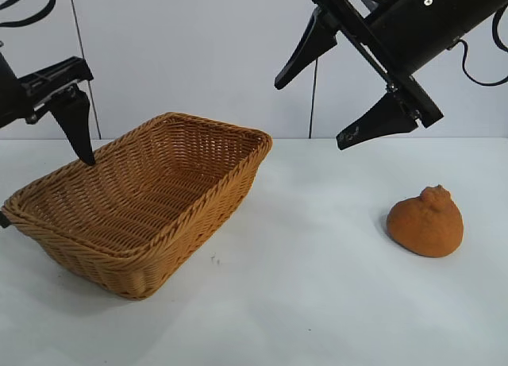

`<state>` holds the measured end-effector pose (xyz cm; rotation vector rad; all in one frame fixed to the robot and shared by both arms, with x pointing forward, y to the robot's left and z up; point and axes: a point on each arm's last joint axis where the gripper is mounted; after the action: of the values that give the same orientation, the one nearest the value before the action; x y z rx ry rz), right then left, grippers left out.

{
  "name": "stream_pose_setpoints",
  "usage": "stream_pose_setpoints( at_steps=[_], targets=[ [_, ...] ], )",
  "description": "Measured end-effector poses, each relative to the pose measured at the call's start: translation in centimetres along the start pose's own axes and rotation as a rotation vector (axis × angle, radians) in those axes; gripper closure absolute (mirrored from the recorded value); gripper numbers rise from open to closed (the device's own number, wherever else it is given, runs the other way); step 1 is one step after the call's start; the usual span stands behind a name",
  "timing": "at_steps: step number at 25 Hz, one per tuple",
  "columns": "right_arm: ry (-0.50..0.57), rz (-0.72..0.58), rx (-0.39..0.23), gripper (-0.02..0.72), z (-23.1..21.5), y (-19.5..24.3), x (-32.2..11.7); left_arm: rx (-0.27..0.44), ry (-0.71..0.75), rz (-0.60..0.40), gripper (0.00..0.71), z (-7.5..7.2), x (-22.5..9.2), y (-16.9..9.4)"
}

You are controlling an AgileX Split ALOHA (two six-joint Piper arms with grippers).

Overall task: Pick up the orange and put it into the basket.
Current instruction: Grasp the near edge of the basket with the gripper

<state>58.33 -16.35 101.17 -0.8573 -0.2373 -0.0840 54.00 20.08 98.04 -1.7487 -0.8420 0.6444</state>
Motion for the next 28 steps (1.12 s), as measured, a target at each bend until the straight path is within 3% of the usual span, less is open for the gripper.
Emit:
stream_pose_setpoints(
  at_steps=[7, 17, 21, 25, 26, 28],
  targets=[
    [0.001, 0.000, 0.001, 0.072, 0.0, 0.0, 0.0, 0.034, -0.042, 0.018, 0.098, 1.2, 0.1, 3.9],
    [0.001, 0.001, 0.001, 0.072, 0.0, 0.0, 0.0, -0.007, -0.099, 0.010, 0.109, 1.5, 0.5, 7.9],
    [0.002, 0.000, 0.003, 0.072, 0.0, 0.0, 0.0, -0.004, -0.095, 0.009, 0.251, 1.5, 0.6, 8.2],
    [0.002, 0.001, 0.003, 0.072, 0.0, 0.0, 0.0, 0.000, -0.102, 0.013, 0.569, 1.6, 0.5, 8.2],
    [0.002, 0.001, 0.003, 0.072, 0.0, 0.0, 0.0, -0.009, -0.123, 0.013, 0.615, 1.5, 0.6, 8.2],
    [0.002, 0.001, 0.003, 0.072, 0.0, 0.0, 0.0, -0.008, -0.092, 0.016, 0.626, 1.0, 0.9, 7.9]
  ],
)
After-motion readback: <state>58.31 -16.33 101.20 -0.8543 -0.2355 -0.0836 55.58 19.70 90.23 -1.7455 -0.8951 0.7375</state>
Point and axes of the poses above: a point on each arm's last joint axis where the gripper is mounted, y pointing out along that axis toward the gripper, z along the wrist's bending axis when the last joint is at zero, x = y × z, and after that the axes turned 4 degrees about -y, right-handed
